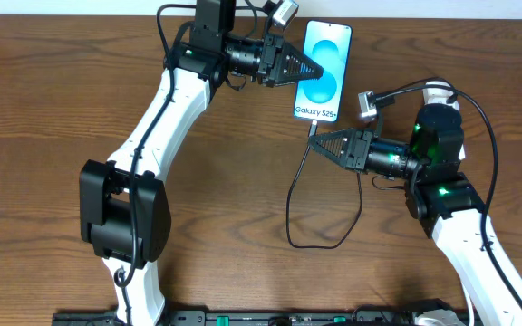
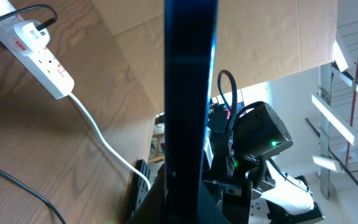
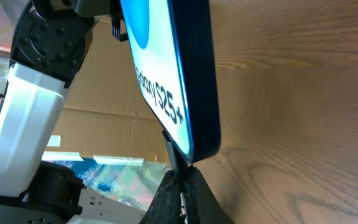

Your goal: Plug charger to phone and switch on socket

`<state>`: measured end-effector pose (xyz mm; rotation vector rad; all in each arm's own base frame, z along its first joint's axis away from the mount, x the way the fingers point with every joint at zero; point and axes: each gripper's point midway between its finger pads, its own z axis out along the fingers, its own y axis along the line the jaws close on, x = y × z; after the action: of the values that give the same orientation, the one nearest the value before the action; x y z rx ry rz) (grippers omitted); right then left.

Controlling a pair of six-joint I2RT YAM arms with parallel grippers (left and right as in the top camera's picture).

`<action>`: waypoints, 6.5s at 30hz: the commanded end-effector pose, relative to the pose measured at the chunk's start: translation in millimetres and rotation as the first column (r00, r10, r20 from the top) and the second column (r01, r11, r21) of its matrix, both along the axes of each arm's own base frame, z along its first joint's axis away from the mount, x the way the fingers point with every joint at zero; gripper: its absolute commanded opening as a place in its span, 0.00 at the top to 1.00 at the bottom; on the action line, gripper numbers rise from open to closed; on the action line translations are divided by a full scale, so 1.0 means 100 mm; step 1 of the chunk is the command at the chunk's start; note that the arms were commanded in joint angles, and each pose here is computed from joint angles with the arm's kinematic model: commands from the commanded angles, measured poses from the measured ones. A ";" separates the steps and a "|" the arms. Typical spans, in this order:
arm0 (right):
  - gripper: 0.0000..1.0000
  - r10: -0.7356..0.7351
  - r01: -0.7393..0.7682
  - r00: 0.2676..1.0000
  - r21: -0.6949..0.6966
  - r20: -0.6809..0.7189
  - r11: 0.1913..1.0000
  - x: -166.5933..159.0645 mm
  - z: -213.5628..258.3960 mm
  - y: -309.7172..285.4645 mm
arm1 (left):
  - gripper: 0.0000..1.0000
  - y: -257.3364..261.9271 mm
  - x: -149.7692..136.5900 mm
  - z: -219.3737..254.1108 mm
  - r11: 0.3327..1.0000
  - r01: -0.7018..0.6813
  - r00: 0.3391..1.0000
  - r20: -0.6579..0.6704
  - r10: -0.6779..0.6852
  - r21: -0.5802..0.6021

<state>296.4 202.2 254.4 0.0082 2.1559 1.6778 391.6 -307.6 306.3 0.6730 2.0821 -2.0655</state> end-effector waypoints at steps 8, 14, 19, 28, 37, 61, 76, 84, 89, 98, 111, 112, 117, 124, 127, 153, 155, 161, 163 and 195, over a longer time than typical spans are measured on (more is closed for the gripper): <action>0.99 -0.033 0.033 0.999 -0.010 -0.012 0.999 0.06 -0.03 -0.01 | 0.93 0.01 -0.20 0.25 0.997 0.062 0.998 0.033 -0.060 -0.038; 0.99 -0.033 0.032 0.999 -0.011 -0.010 0.999 0.06 -0.03 -0.01 | 0.92 0.01 -0.20 0.25 0.997 0.061 0.998 0.033 -0.060 -0.038; 0.99 -0.031 0.031 0.999 -0.012 -0.006 0.999 0.06 -0.03 -0.01 | 0.93 0.01 -0.20 0.25 0.997 0.061 0.998 0.034 -0.060 -0.038; 0.99 -0.032 0.032 0.999 -0.012 -0.004 0.999 0.06 -0.03 -0.01 | 0.93 0.01 -0.20 0.25 0.997 0.061 0.998 0.034 -0.060 -0.038; 0.99 -0.024 0.024 1.000 -0.013 -0.005 1.000 0.04 -0.03 0.01 | 0.93 0.01 -0.20 0.25 0.997 0.061 0.998 0.034 -0.060 -0.038; 0.99 -0.048 0.048 0.999 -0.013 0.003 0.999 0.09 -0.02 -0.04 | 0.93 0.00 -0.20 0.25 0.997 0.064 0.997 0.045 -0.062 -0.040; 0.99 -0.060 0.060 0.998 -0.021 -0.004 0.998 0.11 -0.04 -0.08 | 0.93 0.00 -0.20 0.25 0.997 0.063 0.997 0.052 -0.061 -0.041; 0.99 -0.058 0.058 0.998 -0.023 0.003 0.998 0.11 -0.04 -0.08 | 0.93 -0.01 -0.14 0.22 0.999 0.030 0.998 0.057 -0.029 -0.026; 0.99 -0.065 0.065 0.998 -0.025 0.008 0.998 0.12 -0.04 -0.09 | 0.93 -0.01 -0.14 0.22 0.999 0.032 0.997 0.074 -0.029 -0.030; 0.99 -0.066 0.067 0.998 -0.044 0.012 0.997 0.10 -0.05 -0.11 | 0.93 -0.01 -0.14 0.21 0.999 0.032 0.996 0.080 -0.029 -0.031; 0.99 -0.006 0.008 1.000 -0.126 0.017 0.992 -0.05 -0.01 -0.07 | 0.93 -0.02 -0.10 0.19 1.000 0.008 0.994 0.111 -0.006 -0.025; 0.99 0.008 -0.005 1.000 -0.138 0.018 0.990 -0.08 -0.01 -0.06 | 0.93 -0.02 -0.08 0.18 1.000 0.001 0.993 0.118 0.002 -0.023; 0.99 0.069 -0.056 0.996 -0.226 0.053 0.973 -0.20 0.05 -0.06 | 0.93 -0.03 -0.01 0.13 0.999 -0.041 0.989 0.145 0.041 -0.004; 0.99 0.044 -0.008 0.996 -0.397 0.081 0.918 -0.21 0.04 -0.24 | 0.93 -0.03 0.02 0.08 0.998 -0.066 0.989 0.131 0.063 0.017; 0.99 0.073 -0.024 0.992 -0.417 0.103 0.909 -0.24 0.01 -0.24 | 0.93 -0.04 0.02 0.09 0.998 -0.066 0.987 0.144 0.064 0.013; 0.99 0.065 -0.032 0.993 -0.295 0.102 0.955 -0.19 0.24 -0.13 | 0.93 0.03 -0.09 0.68 0.999 -0.048 0.992 -0.120 0.047 -0.011; 0.99 0.100 -0.070 0.989 -0.248 0.109 0.966 -0.24 0.32 -0.07 | 0.93 0.03 -0.07 0.68 0.998 -0.056 0.992 -0.114 0.054 -0.012; 0.99 0.112 -0.092 0.989 -0.191 0.099 0.977 -0.26 0.42 -0.06 | 0.93 0.03 -0.05 0.68 0.997 -0.066 0.997 -0.048 0.065 -0.025; 0.99 0.099 -0.081 0.991 -0.189 0.092 0.979 -0.24 0.42 -0.09 | 0.93 0.03 -0.05 0.68 0.997 -0.065 0.998 -0.029 0.064 -0.030; 0.99 0.006 0.022 0.990 -0.194 0.142 0.981 -0.01 0.50 -0.17 | 0.93 0.03 -0.08 0.68 0.998 -0.039 0.995 0.089 0.044 -0.057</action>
<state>292.5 189.4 295.7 -0.1649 2.2226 1.4186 392.4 -309.5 355.5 0.6396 2.0147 -2.0353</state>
